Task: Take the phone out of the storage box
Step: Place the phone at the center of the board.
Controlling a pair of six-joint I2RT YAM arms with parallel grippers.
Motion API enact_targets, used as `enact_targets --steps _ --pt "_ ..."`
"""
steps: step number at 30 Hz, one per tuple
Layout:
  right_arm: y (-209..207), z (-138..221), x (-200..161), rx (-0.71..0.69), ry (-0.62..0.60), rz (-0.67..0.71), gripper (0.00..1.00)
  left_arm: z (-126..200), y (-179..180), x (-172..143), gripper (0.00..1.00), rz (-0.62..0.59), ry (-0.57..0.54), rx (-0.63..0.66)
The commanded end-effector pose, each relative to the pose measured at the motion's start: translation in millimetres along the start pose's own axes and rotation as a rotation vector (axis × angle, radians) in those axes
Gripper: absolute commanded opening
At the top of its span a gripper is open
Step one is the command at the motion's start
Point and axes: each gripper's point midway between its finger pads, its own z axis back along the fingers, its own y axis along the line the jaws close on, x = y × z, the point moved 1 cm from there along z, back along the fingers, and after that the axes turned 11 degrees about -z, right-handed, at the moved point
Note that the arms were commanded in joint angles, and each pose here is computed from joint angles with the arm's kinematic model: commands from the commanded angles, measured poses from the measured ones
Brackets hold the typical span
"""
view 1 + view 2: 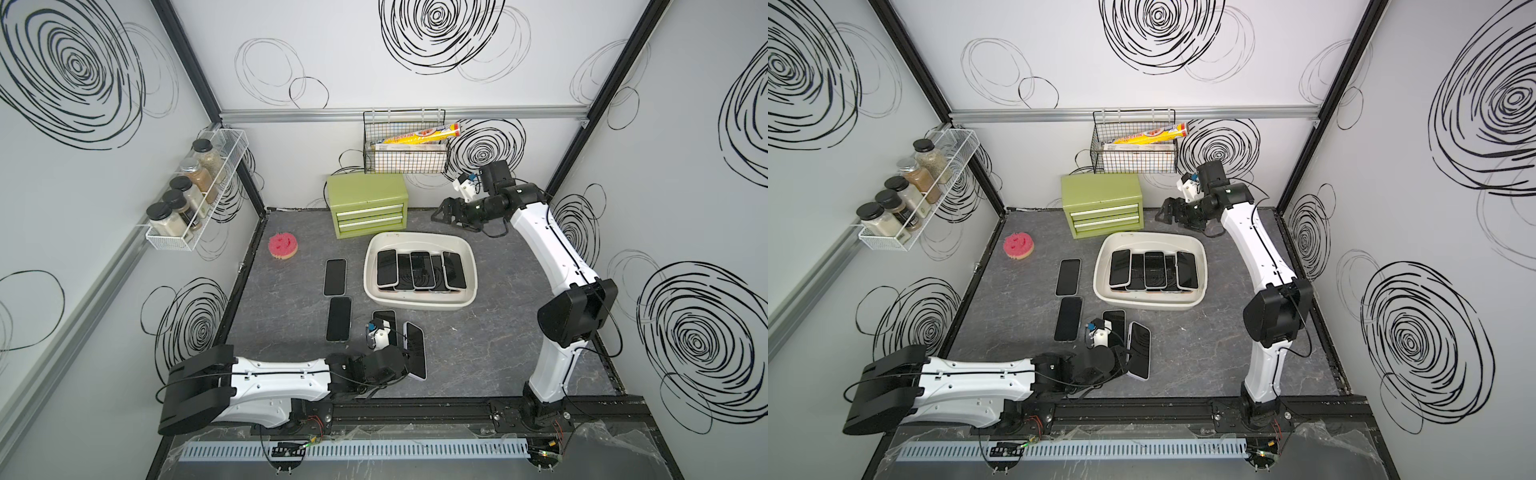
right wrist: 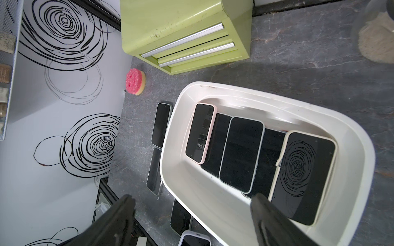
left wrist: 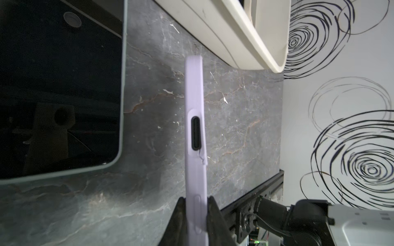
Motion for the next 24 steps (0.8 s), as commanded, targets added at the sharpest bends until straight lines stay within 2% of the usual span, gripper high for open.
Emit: enact_targets --steps 1,6,15,22,24 --pt "10.3 14.6 -5.7 0.029 -0.012 0.026 0.89 -7.7 -39.5 23.4 0.0 0.034 -0.115 -0.142" --pt "5.9 15.9 -9.8 0.011 -0.011 0.026 0.89 -28.6 -44.4 23.2 0.0 0.019 -0.104 -0.177" --pt "-4.2 12.2 -15.0 -0.022 -0.003 0.023 0.89 -55.3 -31.9 29.9 0.0 0.004 -0.09 -0.172" --pt "-9.2 8.5 -15.2 -0.039 0.002 0.021 0.89 -75.2 -30.8 26.9 0.0 -0.025 -0.035 -0.167" --pt "-11.0 6.6 -15.8 -0.046 0.007 0.02 0.89 -77.4 -27.5 26.4 0.04 -0.026 -0.03 -0.152"
